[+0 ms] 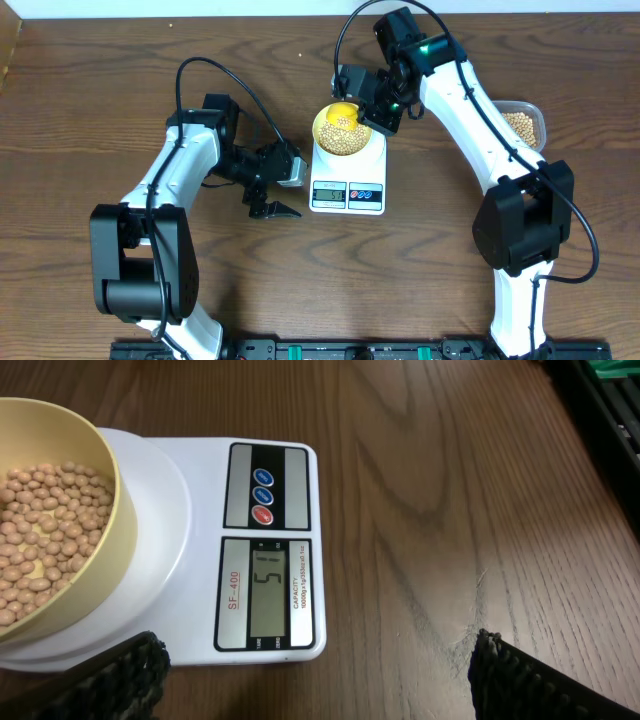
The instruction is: Scoop item into bowl and weigh 50g on scale
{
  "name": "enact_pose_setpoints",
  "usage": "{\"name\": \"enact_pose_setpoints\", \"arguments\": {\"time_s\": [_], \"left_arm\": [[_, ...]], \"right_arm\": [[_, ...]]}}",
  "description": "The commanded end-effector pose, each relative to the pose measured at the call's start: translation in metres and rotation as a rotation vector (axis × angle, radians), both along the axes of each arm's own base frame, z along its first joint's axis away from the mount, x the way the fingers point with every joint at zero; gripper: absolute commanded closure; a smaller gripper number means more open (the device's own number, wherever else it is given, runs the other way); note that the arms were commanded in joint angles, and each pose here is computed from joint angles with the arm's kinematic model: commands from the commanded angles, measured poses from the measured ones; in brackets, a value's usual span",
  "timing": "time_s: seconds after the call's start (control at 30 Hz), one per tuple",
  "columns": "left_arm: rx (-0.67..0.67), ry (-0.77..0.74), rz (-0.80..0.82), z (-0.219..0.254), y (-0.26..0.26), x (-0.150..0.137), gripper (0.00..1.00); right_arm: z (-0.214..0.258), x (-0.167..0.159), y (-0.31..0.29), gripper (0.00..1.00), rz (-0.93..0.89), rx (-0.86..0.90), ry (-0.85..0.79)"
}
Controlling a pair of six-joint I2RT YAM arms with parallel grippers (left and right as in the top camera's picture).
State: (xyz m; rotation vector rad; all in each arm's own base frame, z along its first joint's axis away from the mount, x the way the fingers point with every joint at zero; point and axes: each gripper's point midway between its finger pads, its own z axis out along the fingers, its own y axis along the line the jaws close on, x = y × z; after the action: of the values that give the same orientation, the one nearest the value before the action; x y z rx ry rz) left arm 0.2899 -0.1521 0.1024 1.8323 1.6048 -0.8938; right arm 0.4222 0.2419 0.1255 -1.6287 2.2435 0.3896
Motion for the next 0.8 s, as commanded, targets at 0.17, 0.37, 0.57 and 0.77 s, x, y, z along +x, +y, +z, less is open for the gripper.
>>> {"name": "enact_pose_setpoints", "arguments": {"time_s": [0.17,0.37,0.57,0.77], "left_arm": [[0.001,-0.010,-0.011,0.000,0.001,-0.002,0.02],[0.001,-0.010,-0.011,0.000,0.001,-0.002,0.02],[0.001,-0.010,-0.011,0.000,0.001,-0.002,0.02],[0.001,-0.010,-0.011,0.000,0.001,-0.002,0.02]], "right_arm": [[-0.014,-0.008,-0.004,0.99,0.060,-0.017,-0.004],[-0.022,-0.015,-0.007,0.99,0.059,-0.031,0.029],[-0.022,-0.031,-0.006,0.99,0.071,-0.011,0.102],[-0.020,-0.044,-0.004,0.99,0.125,0.014,0.140]]}}
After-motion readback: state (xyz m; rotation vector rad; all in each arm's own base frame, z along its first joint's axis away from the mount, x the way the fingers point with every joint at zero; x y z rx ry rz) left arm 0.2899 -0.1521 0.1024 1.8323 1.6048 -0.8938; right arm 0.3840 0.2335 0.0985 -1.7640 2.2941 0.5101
